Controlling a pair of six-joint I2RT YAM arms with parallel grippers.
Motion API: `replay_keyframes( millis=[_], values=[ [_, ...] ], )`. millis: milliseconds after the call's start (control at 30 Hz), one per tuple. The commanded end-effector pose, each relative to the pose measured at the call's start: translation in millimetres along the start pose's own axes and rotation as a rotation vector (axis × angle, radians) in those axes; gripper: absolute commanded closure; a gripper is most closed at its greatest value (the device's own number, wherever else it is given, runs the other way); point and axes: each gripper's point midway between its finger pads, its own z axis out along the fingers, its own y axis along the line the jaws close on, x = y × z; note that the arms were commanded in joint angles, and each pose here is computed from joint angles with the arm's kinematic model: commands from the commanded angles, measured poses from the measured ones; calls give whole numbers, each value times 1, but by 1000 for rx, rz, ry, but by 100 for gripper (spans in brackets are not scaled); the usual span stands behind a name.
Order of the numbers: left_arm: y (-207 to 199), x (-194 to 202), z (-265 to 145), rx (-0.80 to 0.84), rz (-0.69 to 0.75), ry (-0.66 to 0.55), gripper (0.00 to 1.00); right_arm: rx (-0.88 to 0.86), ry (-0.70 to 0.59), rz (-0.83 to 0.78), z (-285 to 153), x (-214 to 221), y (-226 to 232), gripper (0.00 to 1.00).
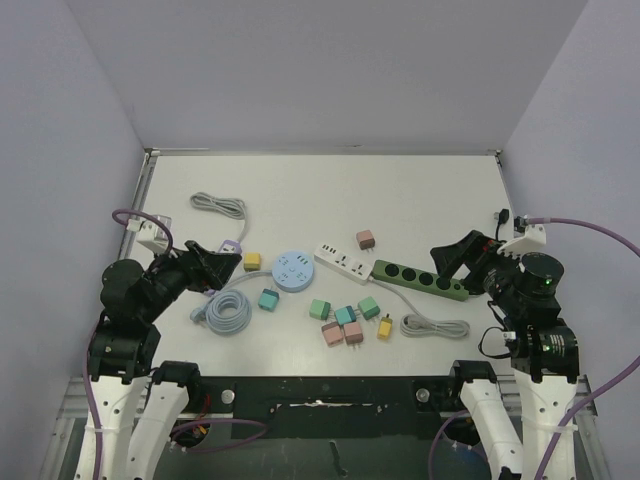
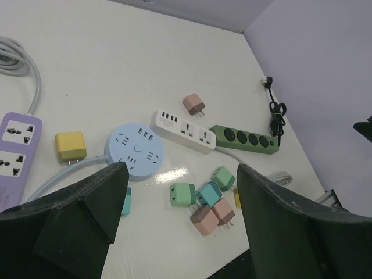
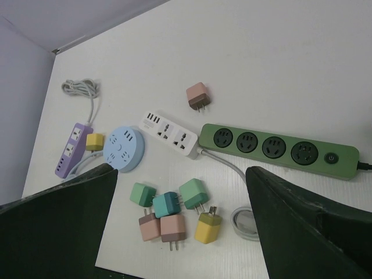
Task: Insert the plug
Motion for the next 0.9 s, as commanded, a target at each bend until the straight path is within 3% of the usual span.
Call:
replay_keyframes(
  millis=[0, 433, 533, 633, 733, 867],
  values=[
    [-7, -18, 7, 34, 18, -63, 25, -46, -26, -11, 9, -14, 9, 2],
    [-2, -9, 30, 89, -37, -64, 25, 26, 25, 17, 43, 3, -17, 2],
    [-1, 3, 36, 128, -73, -38, 25, -32, 62, -13, 55, 13, -14, 0],
    [13, 19, 49, 100, -145, 17, 25, -89, 123, -3, 72, 28, -13, 6],
    [35, 43, 67, 13, -224, 113, 29, -117, 188, 22, 91, 44, -12, 15],
    [77, 83, 81, -275, -259, 261, 43, -99, 240, 28, 106, 58, -14, 20]
  ],
)
